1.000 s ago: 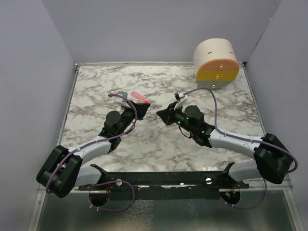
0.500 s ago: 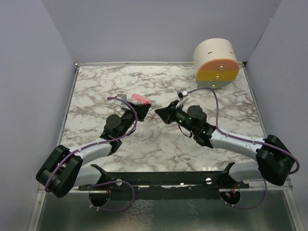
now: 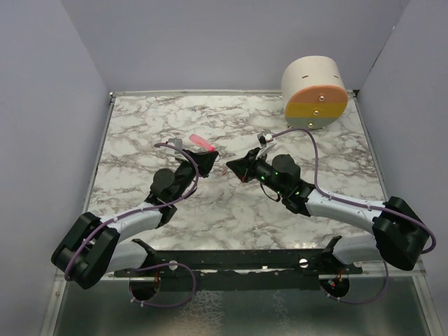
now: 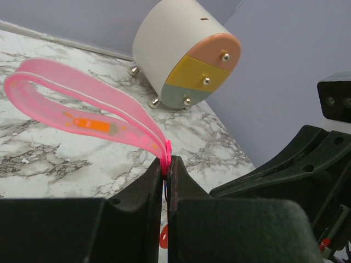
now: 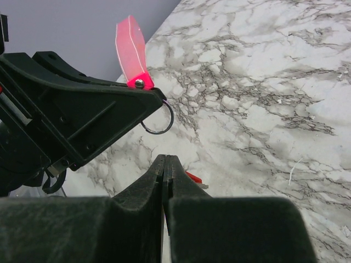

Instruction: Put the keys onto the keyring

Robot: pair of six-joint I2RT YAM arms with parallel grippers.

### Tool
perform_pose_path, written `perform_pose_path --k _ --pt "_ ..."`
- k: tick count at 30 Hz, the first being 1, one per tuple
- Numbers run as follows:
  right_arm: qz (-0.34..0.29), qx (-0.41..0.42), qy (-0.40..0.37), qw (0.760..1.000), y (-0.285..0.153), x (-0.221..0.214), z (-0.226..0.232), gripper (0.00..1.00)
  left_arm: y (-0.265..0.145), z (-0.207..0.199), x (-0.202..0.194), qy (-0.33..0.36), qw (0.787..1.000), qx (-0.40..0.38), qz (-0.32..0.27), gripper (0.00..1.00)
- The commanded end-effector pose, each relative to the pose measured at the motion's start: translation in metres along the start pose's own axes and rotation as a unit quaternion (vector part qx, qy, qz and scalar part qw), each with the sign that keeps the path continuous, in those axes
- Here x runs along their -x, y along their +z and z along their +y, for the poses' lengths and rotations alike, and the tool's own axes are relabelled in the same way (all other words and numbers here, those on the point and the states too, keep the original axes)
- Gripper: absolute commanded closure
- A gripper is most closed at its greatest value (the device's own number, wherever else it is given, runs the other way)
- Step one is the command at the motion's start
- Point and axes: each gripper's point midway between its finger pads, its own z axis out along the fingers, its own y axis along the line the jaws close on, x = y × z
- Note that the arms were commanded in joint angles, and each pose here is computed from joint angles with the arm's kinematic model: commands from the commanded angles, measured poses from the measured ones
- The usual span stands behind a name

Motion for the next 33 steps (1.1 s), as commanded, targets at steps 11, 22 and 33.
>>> perform_pose_path --k 11,22,33 --pt "-0.014 0.025 0.016 0.999 0.004 0.01 0.015 0.99 0.002 -0.007 0.004 -0.003 1.0 -0.017 -0.023 1.0" --pt "-0.019 0.032 0.023 0.999 0.007 0.015 0.019 0.99 0.007 -0.013 -0.004 -0.009 0.999 -0.03 -0.016 1.0" --pt "-0.021 0.035 0.027 0.999 0.009 0.015 0.02 0.99 0.01 -0.02 -0.007 -0.008 0.999 -0.038 -0.013 1.0"
